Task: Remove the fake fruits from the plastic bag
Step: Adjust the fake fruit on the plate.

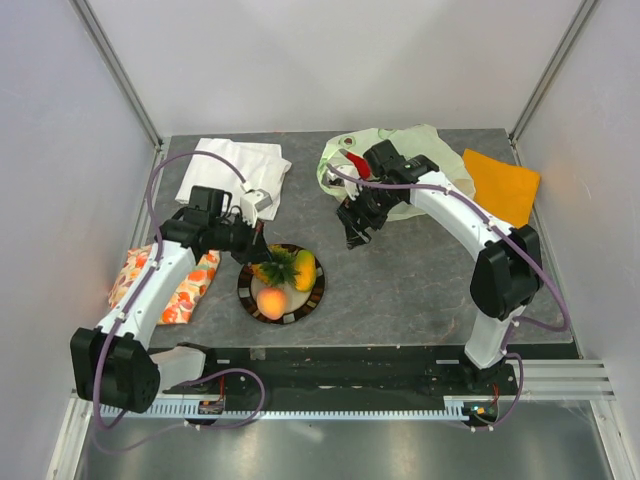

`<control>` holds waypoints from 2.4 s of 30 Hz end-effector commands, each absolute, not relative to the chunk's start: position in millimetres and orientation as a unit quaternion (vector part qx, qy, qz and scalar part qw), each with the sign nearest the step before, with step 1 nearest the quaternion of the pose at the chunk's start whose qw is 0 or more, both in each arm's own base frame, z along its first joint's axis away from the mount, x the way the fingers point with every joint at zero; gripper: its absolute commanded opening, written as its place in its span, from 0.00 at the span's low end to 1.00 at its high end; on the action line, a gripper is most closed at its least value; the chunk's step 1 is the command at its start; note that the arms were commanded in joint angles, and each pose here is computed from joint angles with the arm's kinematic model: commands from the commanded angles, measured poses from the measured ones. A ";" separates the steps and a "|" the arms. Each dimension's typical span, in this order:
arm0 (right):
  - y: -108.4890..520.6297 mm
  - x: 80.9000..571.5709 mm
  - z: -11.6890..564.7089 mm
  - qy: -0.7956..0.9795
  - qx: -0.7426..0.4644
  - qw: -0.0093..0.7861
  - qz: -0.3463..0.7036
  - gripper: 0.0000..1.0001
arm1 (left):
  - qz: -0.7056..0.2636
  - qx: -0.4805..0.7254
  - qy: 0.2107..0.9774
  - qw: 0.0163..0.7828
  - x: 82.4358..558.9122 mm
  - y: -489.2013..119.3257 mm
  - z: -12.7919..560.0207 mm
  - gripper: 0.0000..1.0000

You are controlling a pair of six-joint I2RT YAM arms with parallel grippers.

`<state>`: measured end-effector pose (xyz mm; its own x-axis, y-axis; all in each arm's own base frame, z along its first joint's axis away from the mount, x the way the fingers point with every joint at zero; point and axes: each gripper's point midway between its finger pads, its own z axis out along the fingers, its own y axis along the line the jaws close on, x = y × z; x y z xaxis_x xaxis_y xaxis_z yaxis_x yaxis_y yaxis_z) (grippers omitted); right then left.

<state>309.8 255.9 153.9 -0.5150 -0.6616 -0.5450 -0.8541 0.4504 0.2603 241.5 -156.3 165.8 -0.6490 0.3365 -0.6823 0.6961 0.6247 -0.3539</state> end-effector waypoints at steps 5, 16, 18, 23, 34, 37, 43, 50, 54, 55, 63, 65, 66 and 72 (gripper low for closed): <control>259.1 312.2 149.3 0.825 -0.481 0.185 0.232 0.84 | -0.339 0.206 0.862 0.316 266.4 -142.8 167.9 0.02; 267.7 309.8 147.4 0.817 -0.495 0.183 0.232 0.84 | -0.377 0.095 0.874 0.291 273.5 -120.9 165.9 0.02; 267.6 309.8 147.8 0.817 -0.495 0.183 0.234 0.84 | -0.382 0.074 0.874 0.292 274.5 -114.6 163.8 0.02; 269.2 307.4 148.1 0.816 -0.494 0.181 0.241 0.84 | -0.476 0.042 0.836 0.269 269.6 -116.1 177.8 0.02; 272.5 307.4 143.8 0.816 -0.491 0.176 0.249 0.84 | -0.596 0.055 0.771 0.219 250.7 -135.2 206.4 0.02; 273.3 307.3 142.5 0.816 -0.491 0.174 0.251 0.84 | -0.596 0.052 0.771 0.216 251.3 -135.5 205.5 0.02; 274.4 307.8 140.6 0.817 -0.489 0.173 0.253 0.84 | -0.576 0.038 0.787 0.218 257.0 -132.2 195.8 0.02; 273.9 307.0 139.0 0.817 -0.488 0.171 0.253 0.84 | -0.525 0.015 0.822 0.220 272.1 -120.7 168.8 0.05; 273.3 305.6 137.4 0.818 -0.488 0.169 0.254 0.84 | -0.508 0.010 0.833 0.217 273.3 -114.7 159.7 0.25; 274.1 305.8 138.0 0.817 -0.489 0.170 0.254 0.84 | -0.506 0.009 0.834 0.218 273.2 -113.6 159.6 0.30; 278.4 313.9 164.5 0.803 -0.498 0.199 0.259 0.84 | -0.483 0.021 0.834 0.264 288.4 -98.9 185.9 0.57; 276.4 323.2 184.6 0.796 -0.499 0.223 0.260 0.85 | -0.467 0.023 0.838 0.282 295.2 -90.9 195.0 0.59; 272.6 323.7 195.1 0.791 -0.502 0.233 0.259 0.85 | -0.454 0.034 0.838 0.302 303.0 -86.7 207.5 0.63; 231.6 336.0 242.3 0.788 -0.474 0.300 0.254 0.86 | -0.411 0.072 0.836 0.355 316.3 -78.4 247.3 0.75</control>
<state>334.1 260.2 191.6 -0.4201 -0.6578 -0.6251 -0.8967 0.4067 0.1747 310.5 -84.6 213.1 -0.8143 -0.2239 -0.5356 0.3200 0.5966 -0.7359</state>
